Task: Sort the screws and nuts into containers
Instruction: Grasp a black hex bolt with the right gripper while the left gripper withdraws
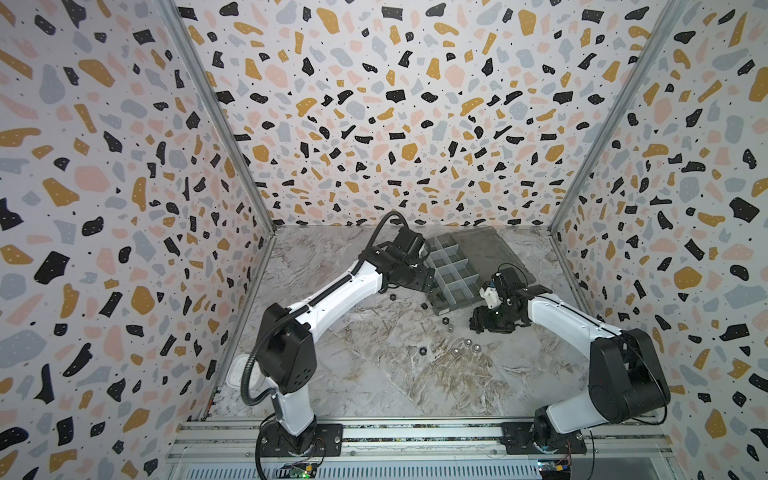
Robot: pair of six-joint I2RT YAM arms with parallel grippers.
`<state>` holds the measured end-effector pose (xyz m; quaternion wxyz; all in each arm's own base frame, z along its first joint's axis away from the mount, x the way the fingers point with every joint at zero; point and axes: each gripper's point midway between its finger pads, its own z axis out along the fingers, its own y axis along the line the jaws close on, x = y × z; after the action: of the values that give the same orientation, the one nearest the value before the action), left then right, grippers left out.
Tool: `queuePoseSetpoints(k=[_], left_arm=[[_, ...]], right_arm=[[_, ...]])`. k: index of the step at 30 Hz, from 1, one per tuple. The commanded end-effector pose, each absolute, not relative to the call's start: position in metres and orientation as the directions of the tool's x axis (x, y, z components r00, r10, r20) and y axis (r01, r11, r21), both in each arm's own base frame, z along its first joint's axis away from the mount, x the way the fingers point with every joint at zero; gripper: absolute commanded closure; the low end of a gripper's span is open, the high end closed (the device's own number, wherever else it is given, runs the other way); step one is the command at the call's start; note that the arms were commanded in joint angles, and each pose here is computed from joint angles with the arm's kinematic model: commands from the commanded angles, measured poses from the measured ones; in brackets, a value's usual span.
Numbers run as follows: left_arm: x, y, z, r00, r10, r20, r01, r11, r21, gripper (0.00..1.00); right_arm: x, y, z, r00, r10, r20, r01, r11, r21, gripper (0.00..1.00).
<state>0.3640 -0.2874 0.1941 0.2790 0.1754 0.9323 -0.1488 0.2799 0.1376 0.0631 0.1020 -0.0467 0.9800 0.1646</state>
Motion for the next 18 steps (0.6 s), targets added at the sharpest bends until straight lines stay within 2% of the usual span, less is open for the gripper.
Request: queuePoseSetpoints(k=[1,7,18], left_arm=[[0.361,-0.271,0.194,-0.764,0.234,-0.601,0.412,0.894,-0.176,0.03],[0.336,-0.254,0.195,-0.744,0.265,-0.613,0.457,0.872,-0.177,0.03],[0.323,-0.227,0.208,-0.733,0.245,-0.635,0.454,0.871,-0.188,0.03]], right_arm=[[0.282,0.141,0.06,-0.973,-0.052,-0.224,-0.122,0.942,0.313,0.38],[0.285,0.142,0.047,-0.977,-0.046,-0.21,-0.106,0.953,0.284,0.45],[0.3,0.135,0.026,-0.982,-0.065,-0.178,-0.098,0.979,0.181,0.46]])
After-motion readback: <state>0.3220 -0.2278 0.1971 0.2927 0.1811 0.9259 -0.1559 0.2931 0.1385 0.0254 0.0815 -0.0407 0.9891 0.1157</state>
